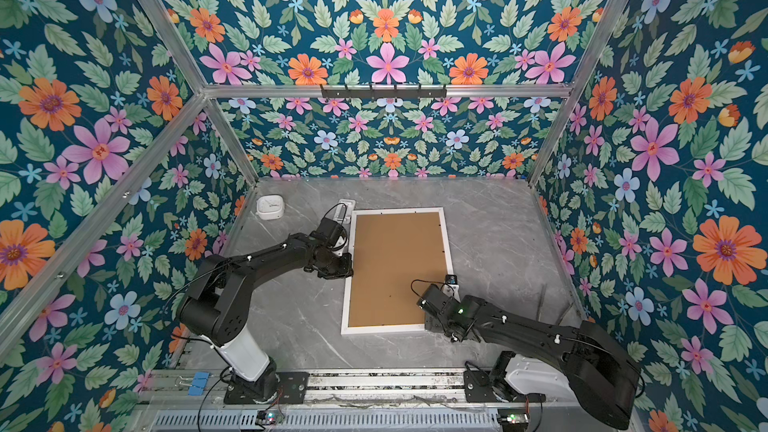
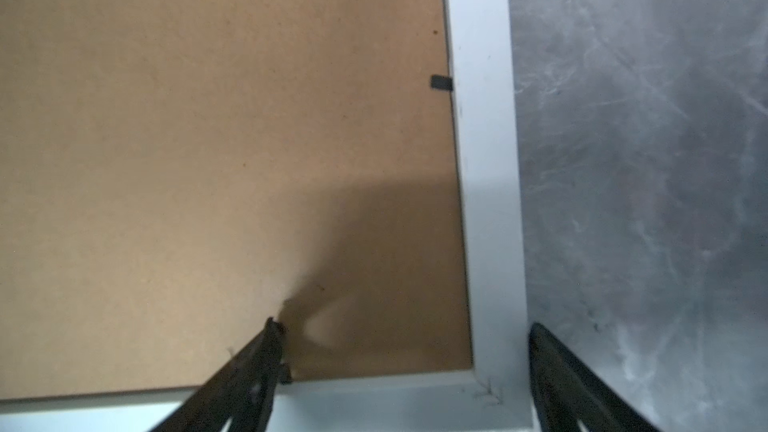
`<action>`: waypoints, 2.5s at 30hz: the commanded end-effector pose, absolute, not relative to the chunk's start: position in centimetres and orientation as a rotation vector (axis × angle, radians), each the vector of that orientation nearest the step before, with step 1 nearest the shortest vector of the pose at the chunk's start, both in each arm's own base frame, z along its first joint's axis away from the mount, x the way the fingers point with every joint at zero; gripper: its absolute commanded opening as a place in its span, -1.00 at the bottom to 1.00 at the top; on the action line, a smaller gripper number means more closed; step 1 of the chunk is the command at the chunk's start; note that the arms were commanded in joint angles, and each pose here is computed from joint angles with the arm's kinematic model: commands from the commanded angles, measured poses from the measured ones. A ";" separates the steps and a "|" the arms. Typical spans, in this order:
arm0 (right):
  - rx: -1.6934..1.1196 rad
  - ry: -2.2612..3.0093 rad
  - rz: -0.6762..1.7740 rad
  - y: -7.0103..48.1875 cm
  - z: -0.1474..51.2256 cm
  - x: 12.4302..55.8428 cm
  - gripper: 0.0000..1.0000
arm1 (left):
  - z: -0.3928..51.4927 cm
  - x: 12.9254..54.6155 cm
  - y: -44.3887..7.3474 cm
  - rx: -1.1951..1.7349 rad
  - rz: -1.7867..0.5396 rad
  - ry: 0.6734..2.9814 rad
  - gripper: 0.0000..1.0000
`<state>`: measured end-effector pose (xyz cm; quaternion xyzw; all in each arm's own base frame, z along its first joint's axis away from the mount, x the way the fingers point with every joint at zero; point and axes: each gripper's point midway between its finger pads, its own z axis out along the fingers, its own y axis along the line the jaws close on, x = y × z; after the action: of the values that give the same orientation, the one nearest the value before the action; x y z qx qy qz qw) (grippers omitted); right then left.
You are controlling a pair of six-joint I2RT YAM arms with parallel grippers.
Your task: Put the photo into the frame
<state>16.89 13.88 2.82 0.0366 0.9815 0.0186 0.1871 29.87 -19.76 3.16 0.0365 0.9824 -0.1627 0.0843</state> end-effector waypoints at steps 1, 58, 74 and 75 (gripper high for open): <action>0.097 2.750 0.005 13.4 2.8 17.3 0.80 | 1.7 27.5 -17.7 0.132 -0.352 3.044 -0.53; 0.248 2.910 0.460 12.3 3.4 29.8 0.15 | 4.8 21.2 -22.2 -0.038 -0.925 3.106 -0.18; 0.231 2.922 0.462 12.4 3.2 29.7 -0.03 | 6.3 23.2 -23.5 0.039 -0.851 3.067 -0.24; 0.226 2.923 0.459 12.3 3.3 29.8 -0.03 | 6.8 23.9 -23.4 0.053 -0.837 3.056 -0.23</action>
<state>29.53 12.04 3.12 0.0866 0.9811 0.1508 0.0845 22.95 -23.88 6.24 0.0028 0.9603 -0.2777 -0.0279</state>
